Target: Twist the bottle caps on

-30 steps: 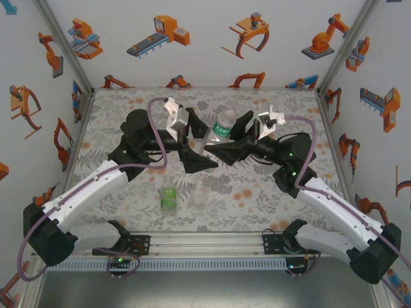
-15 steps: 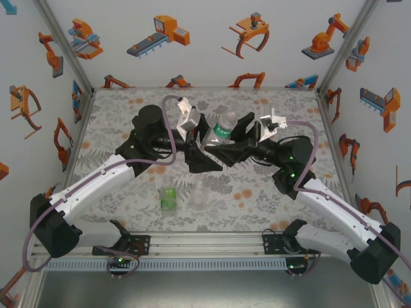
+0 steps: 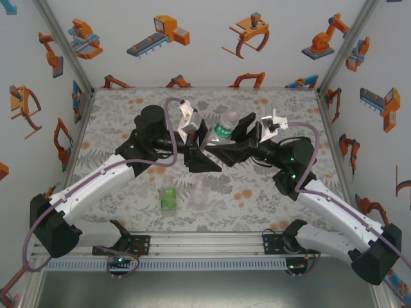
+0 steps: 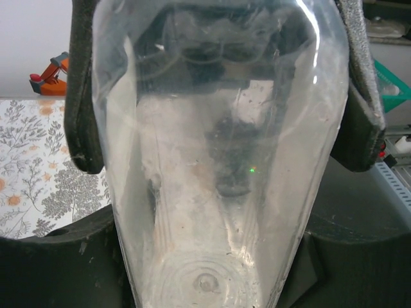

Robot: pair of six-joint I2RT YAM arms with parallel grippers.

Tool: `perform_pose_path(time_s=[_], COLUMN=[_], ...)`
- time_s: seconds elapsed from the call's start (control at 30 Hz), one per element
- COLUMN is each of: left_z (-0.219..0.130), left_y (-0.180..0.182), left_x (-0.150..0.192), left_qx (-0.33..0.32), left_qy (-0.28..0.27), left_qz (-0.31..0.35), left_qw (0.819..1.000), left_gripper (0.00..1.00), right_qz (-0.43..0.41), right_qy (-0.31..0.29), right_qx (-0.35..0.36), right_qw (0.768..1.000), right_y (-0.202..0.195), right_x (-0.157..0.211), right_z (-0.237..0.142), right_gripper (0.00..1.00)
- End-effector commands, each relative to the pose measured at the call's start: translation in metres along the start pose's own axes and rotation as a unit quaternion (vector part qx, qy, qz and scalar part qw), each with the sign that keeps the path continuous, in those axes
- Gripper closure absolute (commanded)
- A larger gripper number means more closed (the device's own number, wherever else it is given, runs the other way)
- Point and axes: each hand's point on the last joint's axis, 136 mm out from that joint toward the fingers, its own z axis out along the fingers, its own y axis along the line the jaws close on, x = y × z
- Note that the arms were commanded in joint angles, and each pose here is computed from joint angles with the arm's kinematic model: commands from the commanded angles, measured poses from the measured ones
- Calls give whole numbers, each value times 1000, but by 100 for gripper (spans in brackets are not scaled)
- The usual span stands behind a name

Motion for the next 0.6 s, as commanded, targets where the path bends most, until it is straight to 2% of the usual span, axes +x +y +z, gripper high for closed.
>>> perform_pose_path(time_s=[0.0,0.17,0.23,0.33,0.43,0.5,0.57], left_z=[-1,-4,-9,-22,-44,-62,-86], left_y=[-9,-8,-1,14,32,46,61], left_x=[-14,-13,-10,0,12,15,14], left_qx=[10,-11,-46,-121,-197,-249,-293], left_qy=[-6,-4,7,36,59,66,58], left_qz=[22,31,39,62,71,59,30], left_qw=[1000,999,998,990,976,965,954], left_gripper=[47,52,54,60,68,71,81], right_qz=[-19,-27,-41,-70,-89,-90,-89], right_qy=[-20,-29,-27,1,37,65,105], right_qx=[3,48,83,135,208,274,365], right_qw=[1000,998,995,988,973,955,921], right_y=[6,-4,-10,-18,-36,-56,-83], right_x=[-10,-13,-15,-14,-10,-4,5], right_z=[-3,-12,-20,-33,-49,-63,-85], right_gripper=[61,24,14,9,8,8,7])
